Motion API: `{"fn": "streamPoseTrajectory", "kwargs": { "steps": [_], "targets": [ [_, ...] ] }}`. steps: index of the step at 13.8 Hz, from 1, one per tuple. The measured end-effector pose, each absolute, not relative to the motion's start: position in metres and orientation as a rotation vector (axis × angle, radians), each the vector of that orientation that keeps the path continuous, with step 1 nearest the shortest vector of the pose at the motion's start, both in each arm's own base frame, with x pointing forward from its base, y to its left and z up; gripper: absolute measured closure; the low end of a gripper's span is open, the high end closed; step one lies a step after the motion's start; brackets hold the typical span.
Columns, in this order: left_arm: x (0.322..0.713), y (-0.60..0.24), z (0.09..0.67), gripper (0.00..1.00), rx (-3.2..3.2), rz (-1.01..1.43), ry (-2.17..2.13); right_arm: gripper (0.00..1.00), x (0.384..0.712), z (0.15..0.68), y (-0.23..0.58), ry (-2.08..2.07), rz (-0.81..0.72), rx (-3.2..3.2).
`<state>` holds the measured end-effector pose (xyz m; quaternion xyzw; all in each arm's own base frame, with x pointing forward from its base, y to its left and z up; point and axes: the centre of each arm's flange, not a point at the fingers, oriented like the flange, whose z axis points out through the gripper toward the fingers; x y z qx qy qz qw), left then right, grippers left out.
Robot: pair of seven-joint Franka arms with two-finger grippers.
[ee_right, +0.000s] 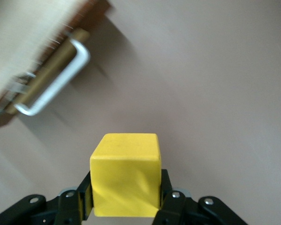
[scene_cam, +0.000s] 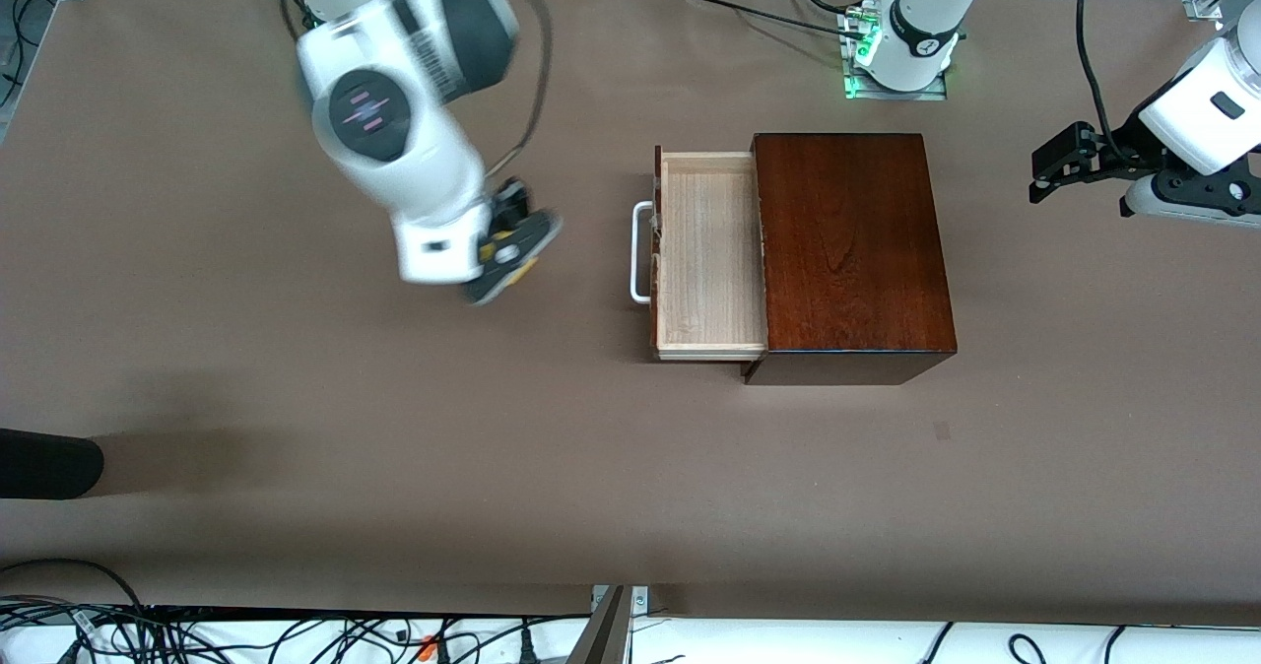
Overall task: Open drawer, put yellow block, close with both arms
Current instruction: 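Carry the yellow cube with the right gripper over the open drawer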
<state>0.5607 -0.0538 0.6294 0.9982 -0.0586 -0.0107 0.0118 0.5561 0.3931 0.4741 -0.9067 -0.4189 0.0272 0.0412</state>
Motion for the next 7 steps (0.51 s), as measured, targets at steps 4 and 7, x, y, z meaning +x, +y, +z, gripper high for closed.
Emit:
{"fn": "streamPoseTrajectory", "kwargs": {
  "steps": [4,7],
  "targets": [
    [0.561,-0.054,0.63,0.0,3.113,-0.032,-0.182,0.45,0.521,0.456,0.473,-1.454,-0.016,-2.693],
    [0.561,-0.054,0.63,0.0,3.113,-0.031,-0.182,0.45,0.507,0.444,0.514,-1.581,-0.102,-2.589]
  ]
}}
